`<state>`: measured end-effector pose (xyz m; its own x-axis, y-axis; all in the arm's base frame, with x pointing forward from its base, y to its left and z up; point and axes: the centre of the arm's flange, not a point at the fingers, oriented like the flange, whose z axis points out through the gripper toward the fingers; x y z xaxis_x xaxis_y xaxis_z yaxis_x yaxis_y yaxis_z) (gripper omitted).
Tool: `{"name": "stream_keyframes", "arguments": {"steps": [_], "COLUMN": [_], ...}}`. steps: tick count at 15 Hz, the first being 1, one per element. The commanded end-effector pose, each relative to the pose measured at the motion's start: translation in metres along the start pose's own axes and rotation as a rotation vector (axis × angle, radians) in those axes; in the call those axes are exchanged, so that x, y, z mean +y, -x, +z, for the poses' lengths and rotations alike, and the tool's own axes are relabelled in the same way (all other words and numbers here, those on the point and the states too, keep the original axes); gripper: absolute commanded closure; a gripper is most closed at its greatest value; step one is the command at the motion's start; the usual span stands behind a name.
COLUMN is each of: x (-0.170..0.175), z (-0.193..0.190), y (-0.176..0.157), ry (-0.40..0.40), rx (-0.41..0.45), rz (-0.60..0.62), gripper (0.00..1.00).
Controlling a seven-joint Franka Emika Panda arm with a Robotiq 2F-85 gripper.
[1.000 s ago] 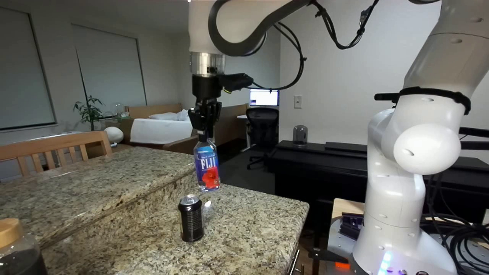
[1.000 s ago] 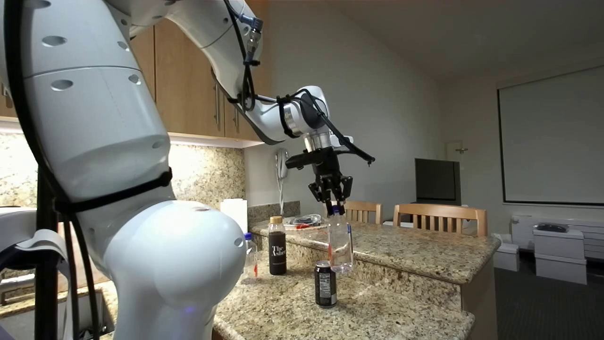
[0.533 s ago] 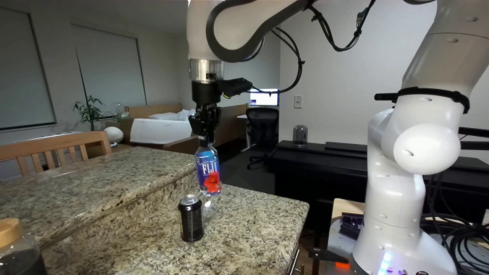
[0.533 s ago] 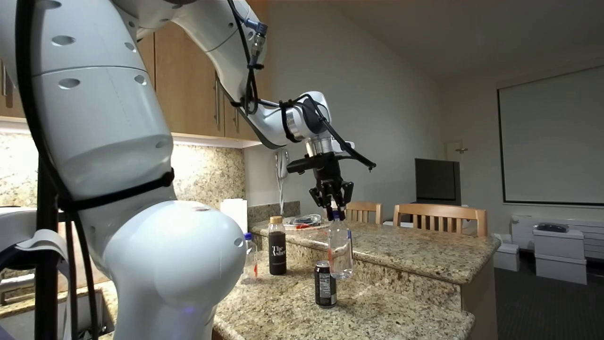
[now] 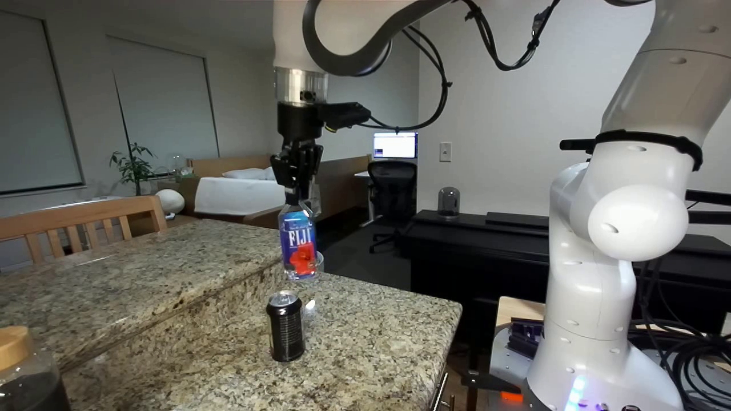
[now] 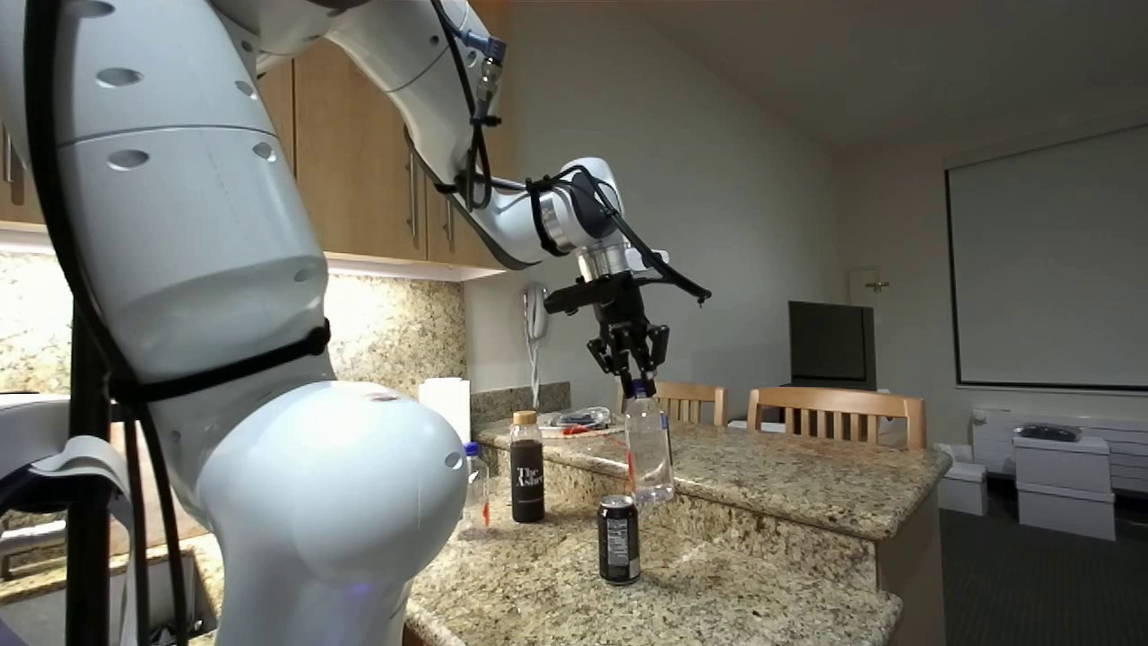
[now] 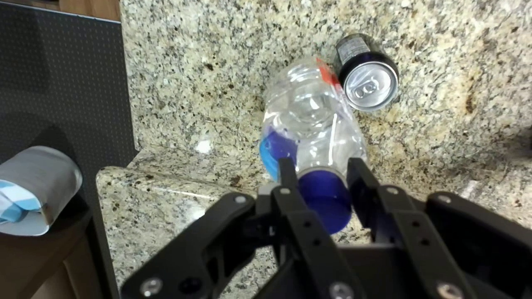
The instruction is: Put the blue bottle on the soda can
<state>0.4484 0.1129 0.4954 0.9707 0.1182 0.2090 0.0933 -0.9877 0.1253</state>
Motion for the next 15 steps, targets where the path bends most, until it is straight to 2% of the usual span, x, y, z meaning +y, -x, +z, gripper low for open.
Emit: {"name": "stream_keyframes", "arguments": {"steps": [1,15], "x": [-0.004,-0.033], "z": [-0.016,-0.014], "y": [-0.001,0.001], "ry": [0.004,-0.069], "rx": [0.031,0.02], "rz": [0.01,-0.044], "gripper": [0.85,0.85]}}
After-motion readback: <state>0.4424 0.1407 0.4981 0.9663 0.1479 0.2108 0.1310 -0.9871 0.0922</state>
